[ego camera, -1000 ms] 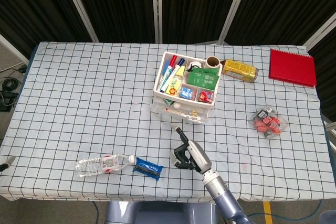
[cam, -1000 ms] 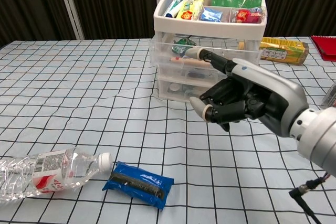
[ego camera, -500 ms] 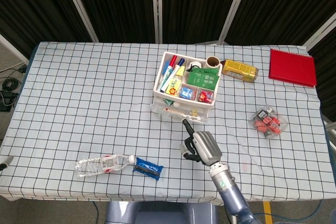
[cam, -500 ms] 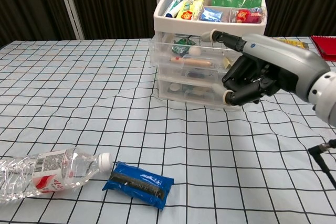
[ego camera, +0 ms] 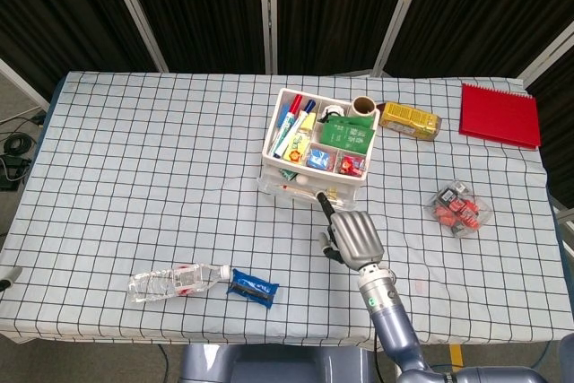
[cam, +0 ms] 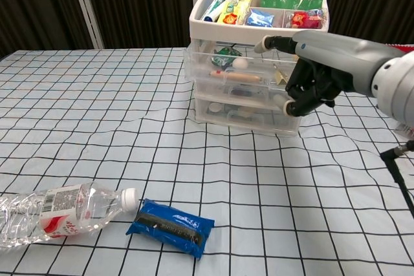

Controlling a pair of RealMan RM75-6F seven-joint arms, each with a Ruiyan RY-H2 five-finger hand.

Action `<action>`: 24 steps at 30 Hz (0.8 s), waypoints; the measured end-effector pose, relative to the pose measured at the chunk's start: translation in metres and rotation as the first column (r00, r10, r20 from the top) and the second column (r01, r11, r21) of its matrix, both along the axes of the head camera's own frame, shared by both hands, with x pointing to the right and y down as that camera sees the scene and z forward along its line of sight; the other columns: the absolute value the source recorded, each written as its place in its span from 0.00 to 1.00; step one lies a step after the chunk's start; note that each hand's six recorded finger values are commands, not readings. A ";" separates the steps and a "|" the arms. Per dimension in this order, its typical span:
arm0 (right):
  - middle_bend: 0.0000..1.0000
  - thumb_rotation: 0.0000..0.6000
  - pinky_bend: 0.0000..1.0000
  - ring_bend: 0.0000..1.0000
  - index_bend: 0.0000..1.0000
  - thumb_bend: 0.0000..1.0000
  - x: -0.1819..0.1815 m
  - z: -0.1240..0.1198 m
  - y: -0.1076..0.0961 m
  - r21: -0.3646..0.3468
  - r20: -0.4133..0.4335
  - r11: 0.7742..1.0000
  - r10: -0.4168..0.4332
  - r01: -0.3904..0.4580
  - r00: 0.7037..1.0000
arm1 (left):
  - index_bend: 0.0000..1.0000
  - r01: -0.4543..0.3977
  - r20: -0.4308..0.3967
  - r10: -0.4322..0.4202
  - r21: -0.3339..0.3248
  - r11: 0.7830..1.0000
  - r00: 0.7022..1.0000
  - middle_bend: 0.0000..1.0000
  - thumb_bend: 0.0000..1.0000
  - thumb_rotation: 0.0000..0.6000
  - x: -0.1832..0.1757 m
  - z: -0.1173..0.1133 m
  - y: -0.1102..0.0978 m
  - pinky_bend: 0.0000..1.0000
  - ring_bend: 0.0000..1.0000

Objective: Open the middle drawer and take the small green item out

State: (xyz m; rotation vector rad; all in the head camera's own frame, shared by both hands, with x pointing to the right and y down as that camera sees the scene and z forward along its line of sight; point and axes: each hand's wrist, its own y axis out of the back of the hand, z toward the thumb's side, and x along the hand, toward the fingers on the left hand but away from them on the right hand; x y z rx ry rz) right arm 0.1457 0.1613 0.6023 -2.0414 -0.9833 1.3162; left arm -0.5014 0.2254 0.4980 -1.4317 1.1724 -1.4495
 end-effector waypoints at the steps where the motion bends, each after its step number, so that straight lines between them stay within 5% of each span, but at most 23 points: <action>1: 0.90 1.00 0.75 0.89 0.11 0.43 -0.003 0.000 -0.001 0.000 -0.001 1.000 -0.001 0.001 1.000 | 0.00 0.000 0.000 0.000 0.000 1.000 1.000 0.00 0.05 1.00 0.000 0.000 0.000 0.00 0.00; 24: 0.91 1.00 0.75 0.89 0.33 0.49 -0.027 0.008 -0.019 0.004 0.019 0.999 0.042 -0.042 0.999 | 0.00 0.005 -0.017 -0.005 -0.001 1.000 1.000 0.00 0.05 1.00 -0.002 -0.002 -0.001 0.00 0.00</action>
